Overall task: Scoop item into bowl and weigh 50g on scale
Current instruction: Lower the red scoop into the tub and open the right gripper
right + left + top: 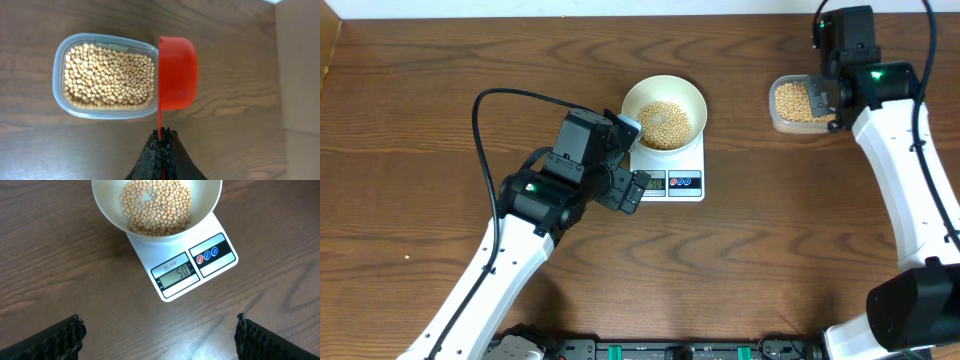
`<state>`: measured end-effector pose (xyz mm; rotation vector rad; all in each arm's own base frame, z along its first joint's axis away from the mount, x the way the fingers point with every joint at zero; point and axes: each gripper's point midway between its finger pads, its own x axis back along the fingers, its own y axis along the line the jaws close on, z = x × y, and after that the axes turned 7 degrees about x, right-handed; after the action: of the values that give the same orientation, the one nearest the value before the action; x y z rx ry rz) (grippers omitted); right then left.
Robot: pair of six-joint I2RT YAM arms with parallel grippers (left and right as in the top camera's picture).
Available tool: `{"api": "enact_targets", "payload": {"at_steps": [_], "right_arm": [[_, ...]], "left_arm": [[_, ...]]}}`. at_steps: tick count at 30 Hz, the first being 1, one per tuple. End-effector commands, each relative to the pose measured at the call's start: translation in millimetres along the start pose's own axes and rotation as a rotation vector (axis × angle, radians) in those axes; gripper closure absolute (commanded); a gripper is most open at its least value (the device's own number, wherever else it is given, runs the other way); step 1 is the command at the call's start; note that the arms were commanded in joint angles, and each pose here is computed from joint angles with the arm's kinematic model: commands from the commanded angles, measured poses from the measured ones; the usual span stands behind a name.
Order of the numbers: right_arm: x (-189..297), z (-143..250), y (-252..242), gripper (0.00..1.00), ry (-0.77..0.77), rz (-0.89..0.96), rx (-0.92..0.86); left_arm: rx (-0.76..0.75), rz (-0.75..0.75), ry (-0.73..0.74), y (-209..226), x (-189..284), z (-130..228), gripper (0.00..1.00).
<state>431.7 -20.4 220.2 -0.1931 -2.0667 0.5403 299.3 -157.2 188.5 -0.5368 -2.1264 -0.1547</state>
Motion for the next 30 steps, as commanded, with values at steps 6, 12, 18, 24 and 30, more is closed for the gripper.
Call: {"api": "enact_targets", "payload": {"at_steps": [6,12,18,24,30], "right_arm": [[-14.8,-8.9,7.1,0.99,-0.054,-0.384,-0.388],[-33.1,-2.5,7.8,0.99,-0.001,-0.485,-0.549],[-57.5,8.0,25.7,0.99,0.101,-0.534,-0.659],[-66.1,8.4,29.7,0.62,0.119,-0.541,-0.688],[-64.8,14.7,32.4,0.37,0.149,-0.544,-0.687]], "left_arm": [[-0.007,0.003,0.003,0.3,-0.1,1.5,0.03],[-0.007,0.003,0.003,0.3,-0.1,1.5,0.03],[-0.007,0.003,0.003,0.3,-0.1,1.5,0.03],[-0.007,0.003,0.003,0.3,-0.1,1.5,0.03],[-0.007,0.003,0.003,0.3,-0.1,1.5,0.03]]}}
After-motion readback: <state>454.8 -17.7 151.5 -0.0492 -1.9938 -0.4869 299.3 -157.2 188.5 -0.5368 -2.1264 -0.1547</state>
